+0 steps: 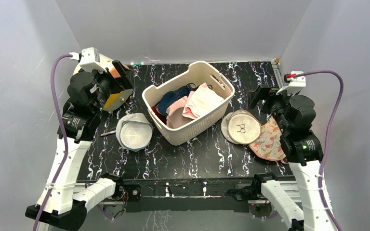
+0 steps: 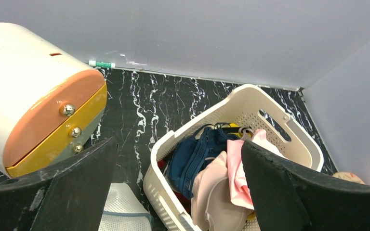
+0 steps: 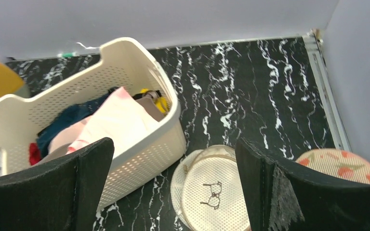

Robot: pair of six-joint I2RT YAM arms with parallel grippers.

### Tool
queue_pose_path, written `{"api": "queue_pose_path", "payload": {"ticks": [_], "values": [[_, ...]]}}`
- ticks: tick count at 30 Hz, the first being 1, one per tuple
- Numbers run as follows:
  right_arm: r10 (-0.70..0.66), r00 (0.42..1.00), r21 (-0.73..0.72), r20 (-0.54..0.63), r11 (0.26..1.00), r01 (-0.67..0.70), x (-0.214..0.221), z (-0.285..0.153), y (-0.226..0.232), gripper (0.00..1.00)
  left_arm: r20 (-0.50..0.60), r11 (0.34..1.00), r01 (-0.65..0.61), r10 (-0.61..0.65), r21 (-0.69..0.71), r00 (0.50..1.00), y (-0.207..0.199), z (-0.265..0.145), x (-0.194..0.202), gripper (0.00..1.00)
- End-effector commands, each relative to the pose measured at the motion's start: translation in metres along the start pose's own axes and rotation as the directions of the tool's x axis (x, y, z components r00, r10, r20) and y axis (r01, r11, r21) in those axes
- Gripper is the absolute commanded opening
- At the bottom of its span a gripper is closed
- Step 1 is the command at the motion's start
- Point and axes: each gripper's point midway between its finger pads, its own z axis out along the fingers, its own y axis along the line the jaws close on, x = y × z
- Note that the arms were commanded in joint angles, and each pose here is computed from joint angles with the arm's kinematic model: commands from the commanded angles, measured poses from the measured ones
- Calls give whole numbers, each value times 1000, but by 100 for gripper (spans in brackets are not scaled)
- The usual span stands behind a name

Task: Unzip the laundry bag and remove the bra
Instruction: Move the bin to the center of the board.

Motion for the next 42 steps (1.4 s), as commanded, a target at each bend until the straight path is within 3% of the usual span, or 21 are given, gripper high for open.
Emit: {"api": "queue_pose_path", "payload": {"ticks": [1, 9, 15, 19, 29, 35, 42], "values": [[24, 999, 108, 45, 994, -28, -2, 13, -21, 98, 89, 999, 35, -33, -20, 995, 7, -4, -22, 98], [85, 996, 229, 26, 969, -88, 20, 20, -45, 98, 127, 999, 37, -35, -6, 991, 12, 4, -22, 98], [126, 992, 192, -28, 974, -119, 31, 19, -37, 98, 130, 1000, 2, -4, 21, 992, 8, 13, -9, 98], [183, 982, 242, -49, 956, -167, 39, 12, -43, 98, 138, 999, -45, 41, 29, 990, 8, 20, 3, 98], [162, 956, -85, -245, 978, -188, 82, 0, 15, 98, 136, 990, -115, 104, 77, 985, 4, 22, 34, 98], [145, 919, -280, -366, 925, -258, 113, -9, 50, 98, 128, 981, -149, 133, 126, 983, -8, 19, 46, 98], [159, 861, -356, -483, 863, -359, 146, -10, 69, 98, 118, 975, -161, 143, 155, 983, -17, 18, 54, 98]]}}
